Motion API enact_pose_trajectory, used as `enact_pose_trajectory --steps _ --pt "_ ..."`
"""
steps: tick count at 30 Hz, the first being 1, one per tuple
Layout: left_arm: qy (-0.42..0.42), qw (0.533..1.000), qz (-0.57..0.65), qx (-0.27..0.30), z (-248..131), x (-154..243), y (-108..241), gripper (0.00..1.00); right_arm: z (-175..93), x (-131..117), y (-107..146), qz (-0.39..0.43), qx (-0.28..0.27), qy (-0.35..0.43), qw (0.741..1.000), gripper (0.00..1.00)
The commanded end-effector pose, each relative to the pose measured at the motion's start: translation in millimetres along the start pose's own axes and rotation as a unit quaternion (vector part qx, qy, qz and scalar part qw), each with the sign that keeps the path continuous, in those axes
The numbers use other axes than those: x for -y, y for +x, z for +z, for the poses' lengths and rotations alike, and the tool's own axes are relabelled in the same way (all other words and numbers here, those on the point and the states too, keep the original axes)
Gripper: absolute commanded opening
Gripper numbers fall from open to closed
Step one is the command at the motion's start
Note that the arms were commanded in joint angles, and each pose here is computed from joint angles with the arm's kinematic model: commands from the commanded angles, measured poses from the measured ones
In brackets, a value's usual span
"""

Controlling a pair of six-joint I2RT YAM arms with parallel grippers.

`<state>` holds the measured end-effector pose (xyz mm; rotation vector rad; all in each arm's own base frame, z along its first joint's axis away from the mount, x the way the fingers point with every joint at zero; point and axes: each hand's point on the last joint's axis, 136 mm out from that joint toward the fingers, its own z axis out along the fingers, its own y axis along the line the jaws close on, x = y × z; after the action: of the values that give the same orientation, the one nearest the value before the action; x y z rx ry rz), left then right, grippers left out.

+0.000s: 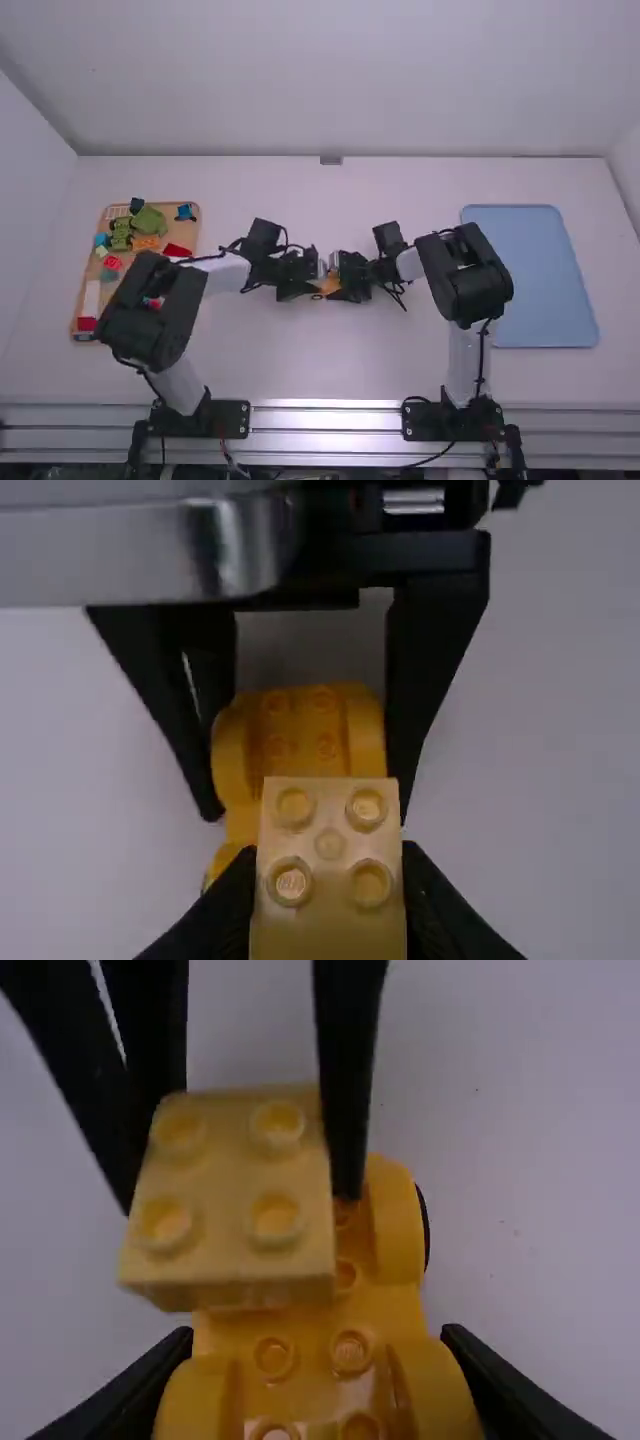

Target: Assemble lego blocks to make yellow taxi

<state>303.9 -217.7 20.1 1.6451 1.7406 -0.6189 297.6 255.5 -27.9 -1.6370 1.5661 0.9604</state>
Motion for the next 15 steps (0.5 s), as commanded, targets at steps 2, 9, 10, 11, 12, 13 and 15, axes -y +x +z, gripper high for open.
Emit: enact_pose_trajectory --steps 2,9,10,11,12,13,15 --pt "-0.016 0.999 -0.004 -0.029 2.1 -6.9 8.6 0.02 0.5 -1.5 8.4 0.013 -0.014 0.001 1.000 0.58" --pt "-0.041 0.998 -0.033 -0.042 -0.1 -17.3 14.2 0.02 0.5 -2.8 9.4 0.016 -0.015 0.000 1.000 0.58" --pt "-0.040 0.998 -0.034 -0.043 0.0 -16.5 14.6 0.02 0.5 -2.3 9.1 0.015 -0.015 0.001 1.000 0.58" --pt "-0.035 0.998 -0.035 -0.045 0.7 -14.0 14.8 0.02 0.6 -2.4 9.0 0.015 -0.015 0.001 1.000 0.58" --pt "-0.033 0.998 -0.036 -0.047 1.3 -12.3 15.0 0.02 0.9 -2.5 8.9 0.014 -0.015 0.000 1.000 0.58" --pt "-0.030 0.998 -0.038 -0.049 1.4 -10.9 16.1 0.02 0.7 -2.4 8.9 0.015 -0.015 0.000 1.000 0.58" --pt "-0.026 0.998 -0.042 -0.051 1.3 -8.6 17.1 0.02 0.4 -2.3 9.1 0.015 -0.015 0.001 1.000 0.58"
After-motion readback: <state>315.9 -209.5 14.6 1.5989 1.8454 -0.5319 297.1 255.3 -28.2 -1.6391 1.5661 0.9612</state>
